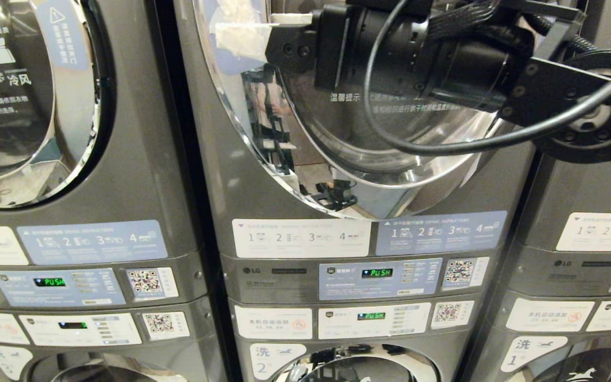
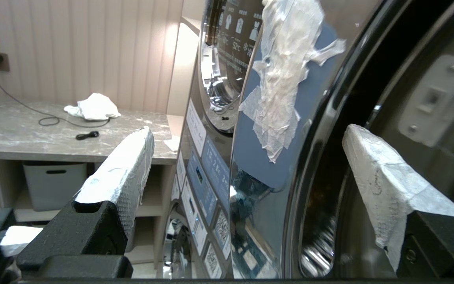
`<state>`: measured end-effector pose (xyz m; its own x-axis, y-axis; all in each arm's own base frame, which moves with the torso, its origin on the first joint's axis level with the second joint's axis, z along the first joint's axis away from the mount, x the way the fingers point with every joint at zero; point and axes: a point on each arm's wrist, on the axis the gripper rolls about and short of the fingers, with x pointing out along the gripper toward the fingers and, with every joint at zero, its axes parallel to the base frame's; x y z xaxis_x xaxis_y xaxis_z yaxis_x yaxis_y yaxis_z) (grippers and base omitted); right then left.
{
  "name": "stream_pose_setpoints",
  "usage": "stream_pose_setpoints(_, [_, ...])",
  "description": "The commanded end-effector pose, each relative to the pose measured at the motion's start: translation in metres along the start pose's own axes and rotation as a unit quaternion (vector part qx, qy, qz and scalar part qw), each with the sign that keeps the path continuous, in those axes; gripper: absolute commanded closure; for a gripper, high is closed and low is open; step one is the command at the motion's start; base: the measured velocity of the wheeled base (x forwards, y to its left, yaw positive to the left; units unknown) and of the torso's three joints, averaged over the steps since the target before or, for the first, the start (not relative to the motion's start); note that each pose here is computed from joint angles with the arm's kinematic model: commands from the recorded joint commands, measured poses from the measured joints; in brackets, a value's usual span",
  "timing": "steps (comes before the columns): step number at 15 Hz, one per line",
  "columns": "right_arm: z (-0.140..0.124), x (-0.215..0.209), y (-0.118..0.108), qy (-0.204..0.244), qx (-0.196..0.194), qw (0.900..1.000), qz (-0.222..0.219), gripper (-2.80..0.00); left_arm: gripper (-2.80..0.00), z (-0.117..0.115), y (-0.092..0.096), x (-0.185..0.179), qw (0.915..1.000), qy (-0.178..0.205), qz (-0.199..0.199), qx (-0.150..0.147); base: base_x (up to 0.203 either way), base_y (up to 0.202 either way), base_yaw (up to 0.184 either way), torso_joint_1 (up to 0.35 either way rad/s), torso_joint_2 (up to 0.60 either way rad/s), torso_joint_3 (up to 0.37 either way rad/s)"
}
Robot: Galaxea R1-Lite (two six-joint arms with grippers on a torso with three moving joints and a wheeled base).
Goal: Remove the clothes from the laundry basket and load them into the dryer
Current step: Open the dryer
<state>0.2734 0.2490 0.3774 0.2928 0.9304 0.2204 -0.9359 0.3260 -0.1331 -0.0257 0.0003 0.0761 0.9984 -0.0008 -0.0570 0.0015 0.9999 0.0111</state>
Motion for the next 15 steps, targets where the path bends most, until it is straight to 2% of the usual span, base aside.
stream_pose_setpoints(1, [0.023,-0.022,0.013,-0.012,-0.007,1.0,0.002,-2.8,0.0,0.0,0.0,0.0,1.0,0.0,0.0,0.0,0.0,0.0,0.0,0.0,0.0,0.0])
stream_pose_setpoints(6, [0.012,-0.048,0.029,0.023,0.015,1.0,0.003,-2.8,0.0,0.0,0.0,0.0,1.0,0.0,0.0,0.0,0.0,0.0,0.0,0.0,0.0,0.0])
stream_pose_setpoints(10, [0.007,-0.048,0.03,0.03,0.019,0.999,0.018,-2.8,0.0,0.0,0.0,0.0,1.0,0.001,0.0,0.0,0.0,0.0,0.0,0.0,0.0,0.0])
stream_pose_setpoints(12, [0.005,-0.048,0.032,0.033,0.019,0.998,0.043,-2.8,0.0,0.0,0.0,0.0,1.0,0.0,0.0,0.0,0.0,0.0,0.0,0.0,0.0,0.0])
stream_pose_setpoints(15, [-0.001,-0.047,0.032,0.039,0.017,0.998,0.048,-2.8,0.0,0.0,0.0,0.0,1.0,0.0,0.0,0.0,0.0,0.0,0.0,0.0,0.0,0.0])
